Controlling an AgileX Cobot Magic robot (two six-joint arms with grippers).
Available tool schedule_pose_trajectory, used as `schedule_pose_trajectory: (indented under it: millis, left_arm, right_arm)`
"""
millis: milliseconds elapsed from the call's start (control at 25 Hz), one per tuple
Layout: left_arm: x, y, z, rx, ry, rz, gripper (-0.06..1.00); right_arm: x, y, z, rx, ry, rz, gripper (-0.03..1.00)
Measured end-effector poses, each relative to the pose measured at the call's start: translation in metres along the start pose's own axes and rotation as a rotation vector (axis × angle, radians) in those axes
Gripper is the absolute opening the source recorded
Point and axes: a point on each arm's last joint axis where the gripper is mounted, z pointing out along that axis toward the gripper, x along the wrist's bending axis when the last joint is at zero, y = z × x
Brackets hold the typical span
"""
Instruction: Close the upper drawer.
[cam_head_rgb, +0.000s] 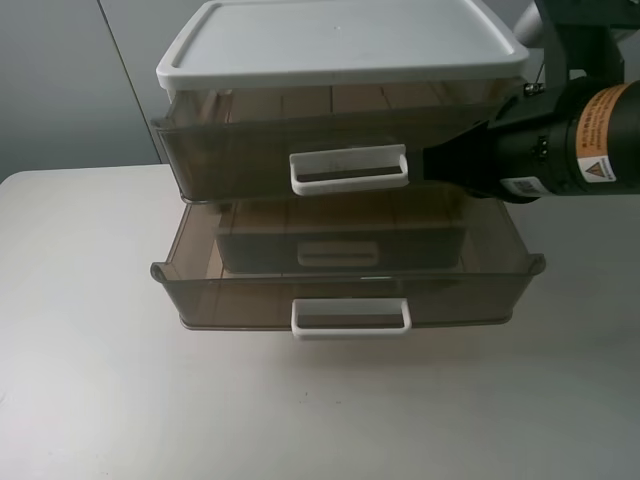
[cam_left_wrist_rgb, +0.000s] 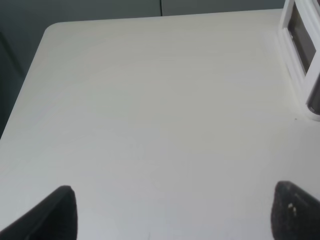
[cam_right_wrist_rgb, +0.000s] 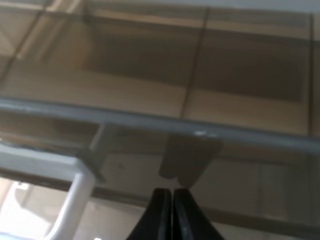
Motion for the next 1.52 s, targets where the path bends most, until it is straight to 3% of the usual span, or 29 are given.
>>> schedule_pose_trajectory:
  millis: [480, 800, 1520]
  left_arm:
    - [0.0, 0.0, 0.0, 0.0, 0.0, 0.0, 0.74]
    - [0.0, 0.0, 0.0, 0.0, 0.0, 0.0, 0.74]
    - [0.0, 0.0, 0.0, 0.0, 0.0, 0.0, 0.74]
  right_arm:
    - [0.01, 0.017, 0.003, -0.113, 0.075, 0.055, 0.0]
    - [0.019, 0.021, 0.017, -0.104, 0.122, 0.058, 0.0]
    - [0.044, 0.03, 0.027, -0.074, 0.32, 0.077, 0.0]
